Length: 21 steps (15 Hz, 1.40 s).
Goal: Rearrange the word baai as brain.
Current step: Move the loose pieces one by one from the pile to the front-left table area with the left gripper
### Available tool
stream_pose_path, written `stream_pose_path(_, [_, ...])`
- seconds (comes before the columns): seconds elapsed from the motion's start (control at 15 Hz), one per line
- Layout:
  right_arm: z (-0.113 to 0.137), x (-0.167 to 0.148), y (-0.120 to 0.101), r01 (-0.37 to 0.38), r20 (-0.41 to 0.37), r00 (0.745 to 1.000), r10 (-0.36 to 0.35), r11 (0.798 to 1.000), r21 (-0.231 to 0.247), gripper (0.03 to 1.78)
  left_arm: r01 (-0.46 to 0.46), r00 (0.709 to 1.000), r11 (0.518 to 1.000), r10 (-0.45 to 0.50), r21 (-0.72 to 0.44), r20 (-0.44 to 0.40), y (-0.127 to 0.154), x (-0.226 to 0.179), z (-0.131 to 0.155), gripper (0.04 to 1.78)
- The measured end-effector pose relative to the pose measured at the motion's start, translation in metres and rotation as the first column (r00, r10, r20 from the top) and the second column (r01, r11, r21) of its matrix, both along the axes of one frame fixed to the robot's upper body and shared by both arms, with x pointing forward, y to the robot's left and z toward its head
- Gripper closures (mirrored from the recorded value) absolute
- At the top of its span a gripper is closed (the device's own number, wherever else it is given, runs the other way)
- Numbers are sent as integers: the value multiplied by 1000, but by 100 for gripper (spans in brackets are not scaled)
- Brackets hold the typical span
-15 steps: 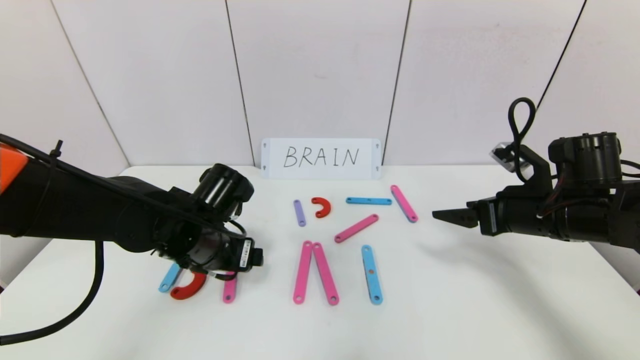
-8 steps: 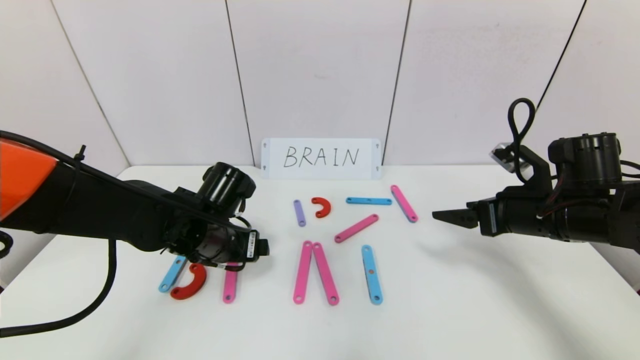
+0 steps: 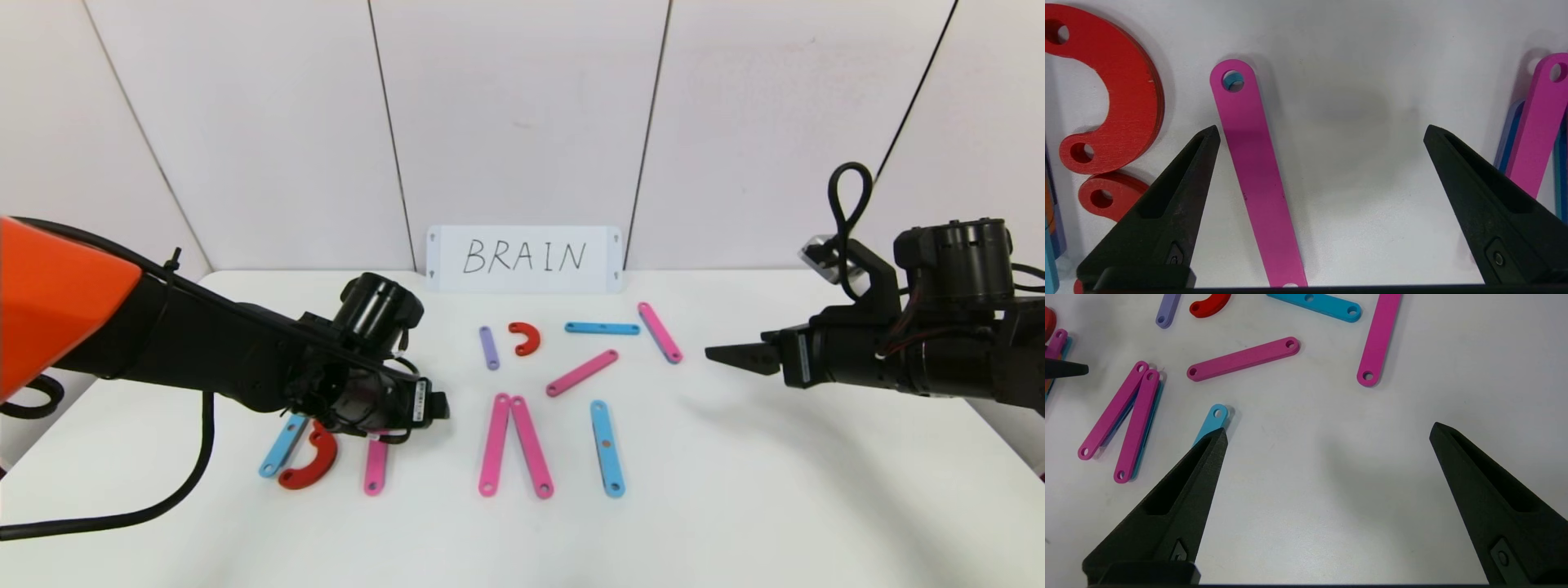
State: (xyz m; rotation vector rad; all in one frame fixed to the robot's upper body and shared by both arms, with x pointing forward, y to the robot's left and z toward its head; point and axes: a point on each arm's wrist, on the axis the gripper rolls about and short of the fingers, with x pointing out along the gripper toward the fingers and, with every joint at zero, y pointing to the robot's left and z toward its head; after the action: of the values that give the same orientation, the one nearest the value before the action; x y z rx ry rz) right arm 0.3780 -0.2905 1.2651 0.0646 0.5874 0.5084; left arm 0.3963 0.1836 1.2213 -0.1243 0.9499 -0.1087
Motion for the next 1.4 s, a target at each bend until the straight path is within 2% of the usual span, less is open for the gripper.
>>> stream_pose_path(0.8, [0,0,0,0,0,1000,0,1000,-1,8,17,999,999,-15,-52,37,-4,3,3,7])
stream_pose_path(1.07, [-1,0,0,1,-2,1000,-1,1000,0,8,43,989,996,-32,-77,146,-9,14,23,7])
stream_pose_path(1.4, [1,1,-2,7,7,1000,-7,1000,0,8,118,951,992,-98,-54,294,-25,40,56,7])
